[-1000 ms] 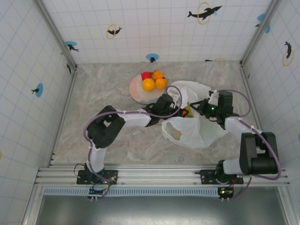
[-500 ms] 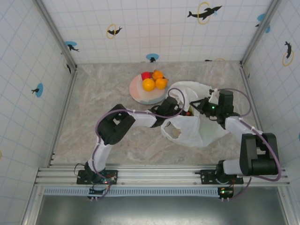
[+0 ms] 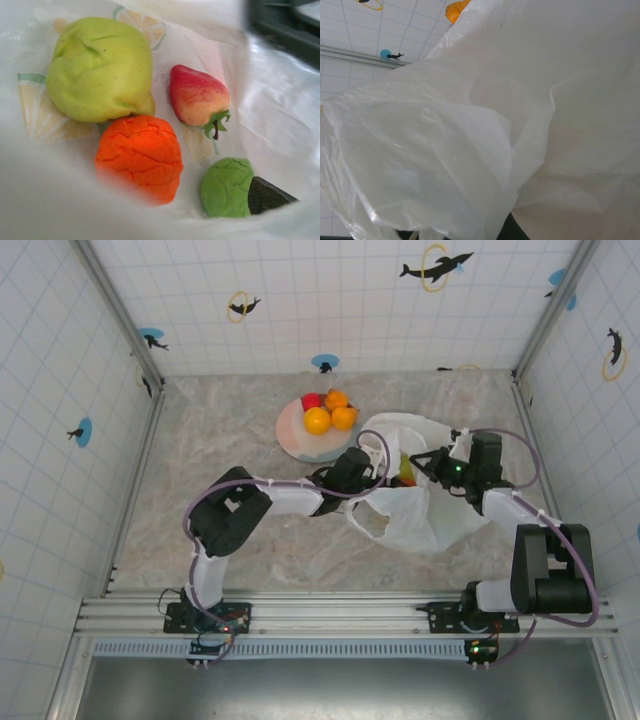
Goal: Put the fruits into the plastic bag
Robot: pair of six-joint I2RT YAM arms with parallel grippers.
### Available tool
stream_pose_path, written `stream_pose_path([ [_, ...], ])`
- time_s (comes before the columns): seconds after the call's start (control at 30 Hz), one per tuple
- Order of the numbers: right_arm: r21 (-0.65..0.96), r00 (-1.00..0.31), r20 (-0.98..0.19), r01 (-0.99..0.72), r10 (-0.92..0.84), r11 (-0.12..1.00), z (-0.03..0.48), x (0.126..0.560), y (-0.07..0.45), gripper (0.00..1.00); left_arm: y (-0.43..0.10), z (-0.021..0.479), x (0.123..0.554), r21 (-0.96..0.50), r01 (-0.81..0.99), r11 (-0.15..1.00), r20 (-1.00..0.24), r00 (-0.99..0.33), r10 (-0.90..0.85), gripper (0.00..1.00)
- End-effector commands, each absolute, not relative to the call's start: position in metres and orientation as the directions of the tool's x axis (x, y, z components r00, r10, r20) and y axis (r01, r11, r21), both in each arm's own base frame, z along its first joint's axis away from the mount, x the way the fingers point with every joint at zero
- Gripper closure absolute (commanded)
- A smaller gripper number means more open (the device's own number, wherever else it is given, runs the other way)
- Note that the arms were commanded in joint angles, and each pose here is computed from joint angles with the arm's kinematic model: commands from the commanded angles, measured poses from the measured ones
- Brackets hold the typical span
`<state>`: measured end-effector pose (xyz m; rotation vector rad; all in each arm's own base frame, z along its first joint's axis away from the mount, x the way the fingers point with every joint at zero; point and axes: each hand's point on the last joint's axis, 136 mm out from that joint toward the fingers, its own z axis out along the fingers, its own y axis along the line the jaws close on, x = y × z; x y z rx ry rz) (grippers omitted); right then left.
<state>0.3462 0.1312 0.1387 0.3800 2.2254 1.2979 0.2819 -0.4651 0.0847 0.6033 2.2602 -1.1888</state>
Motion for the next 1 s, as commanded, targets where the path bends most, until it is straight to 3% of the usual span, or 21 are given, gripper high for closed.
stream_pose_path([
  [0.0, 0.868, -0.815, -0.322, -0.051, 0.481, 0.494, 0.142, 0.349, 0.130, 1.00, -0.456, 0.101, 0.271, -0.561, 0.664, 0.495, -0.673, -0.714, 0.195, 0.09],
  [0.4, 0.867, -0.814, -0.317, -0.040, 0.487, 0.497, 0.137, 0.348, 0.125, 1.00, -0.395, 0.091, 0.261, -0.400, 0.694, 0.598, -0.695, -0.656, 0.296, 0.09],
  [0.7, 0.869, -0.817, -0.305, -0.028, 0.489, 0.494, 0.130, 0.347, 0.124, 1.00, -0.356, 0.093, 0.246, -0.384, 0.708, 0.593, -0.700, -0.642, 0.313, 0.12],
  [0.97, 0.871, -0.818, -0.299, -0.024, 0.491, 0.491, 0.128, 0.347, 0.124, 1.00, -0.328, 0.079, 0.278, -0.459, 0.512, 0.726, -0.636, -0.760, 0.134, 0.17],
])
